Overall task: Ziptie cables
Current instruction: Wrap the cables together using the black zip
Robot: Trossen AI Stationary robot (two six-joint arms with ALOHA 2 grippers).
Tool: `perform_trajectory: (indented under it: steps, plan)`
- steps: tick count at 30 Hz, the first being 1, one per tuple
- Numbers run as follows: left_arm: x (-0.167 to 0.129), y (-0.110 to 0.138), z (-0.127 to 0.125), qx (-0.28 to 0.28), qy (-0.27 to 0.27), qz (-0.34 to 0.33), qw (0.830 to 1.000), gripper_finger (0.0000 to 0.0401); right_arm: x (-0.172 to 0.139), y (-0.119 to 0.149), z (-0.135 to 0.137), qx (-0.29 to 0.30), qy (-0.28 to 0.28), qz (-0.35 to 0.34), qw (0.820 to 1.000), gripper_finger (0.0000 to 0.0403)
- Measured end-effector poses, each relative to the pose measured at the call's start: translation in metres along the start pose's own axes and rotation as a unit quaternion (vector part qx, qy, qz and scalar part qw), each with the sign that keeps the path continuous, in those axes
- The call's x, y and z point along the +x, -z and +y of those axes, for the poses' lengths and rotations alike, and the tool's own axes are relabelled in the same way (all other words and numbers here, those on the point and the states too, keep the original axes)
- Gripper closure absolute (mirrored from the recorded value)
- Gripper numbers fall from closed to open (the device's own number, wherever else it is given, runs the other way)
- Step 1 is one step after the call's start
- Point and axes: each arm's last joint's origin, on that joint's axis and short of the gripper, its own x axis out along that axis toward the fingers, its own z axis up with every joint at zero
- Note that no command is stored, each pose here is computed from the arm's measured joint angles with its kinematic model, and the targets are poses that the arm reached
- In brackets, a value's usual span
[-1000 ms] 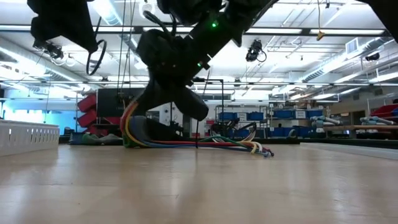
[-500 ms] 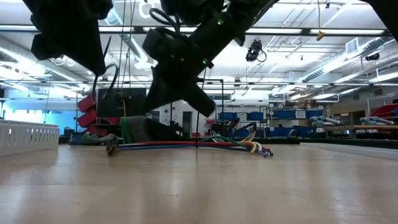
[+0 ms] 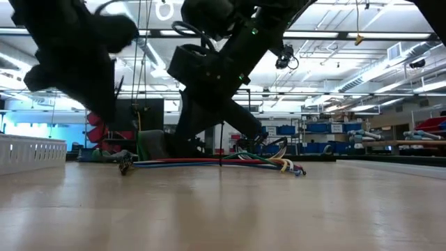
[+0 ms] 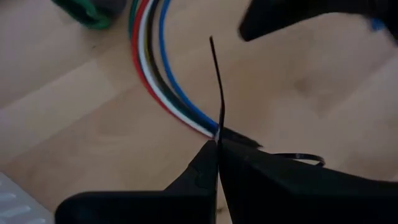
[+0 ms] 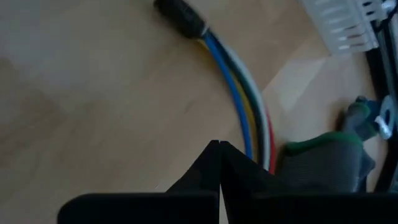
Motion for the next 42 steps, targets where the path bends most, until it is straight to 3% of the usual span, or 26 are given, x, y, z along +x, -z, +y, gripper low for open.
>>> perform_trajectory:
  steps: [7,12,24,39,42]
  plan:
    - [0.024,0.002,0.003,-0.009,-0.064,0.008,0.998,0.0401,-0.001,-0.005,0.008,-0.009,-0.008,-0.002,1.0,0.0403]
    - [0.029,-0.004,0.005,-0.014,-0.082,-0.016,0.996,0.0401,-0.002,-0.01,0.012,-0.033,-0.01,-0.006,0.999,0.0403]
    - [0.004,-0.027,0.006,0.028,-0.164,-0.067,0.984,0.0401,-0.002,-0.009,0.012,-0.051,-0.007,0.005,0.999,0.0402]
    - [0.02,-0.023,0.022,0.042,-0.189,-0.106,0.975,0.0401,-0.002,-0.008,0.014,-0.057,-0.016,0.009,0.998,0.0403]
    - [0.021,-0.026,0.022,0.054,-0.192,-0.129,0.971,0.0401,-0.007,-0.004,0.014,-0.049,-0.05,0.0,0.998,0.0403]
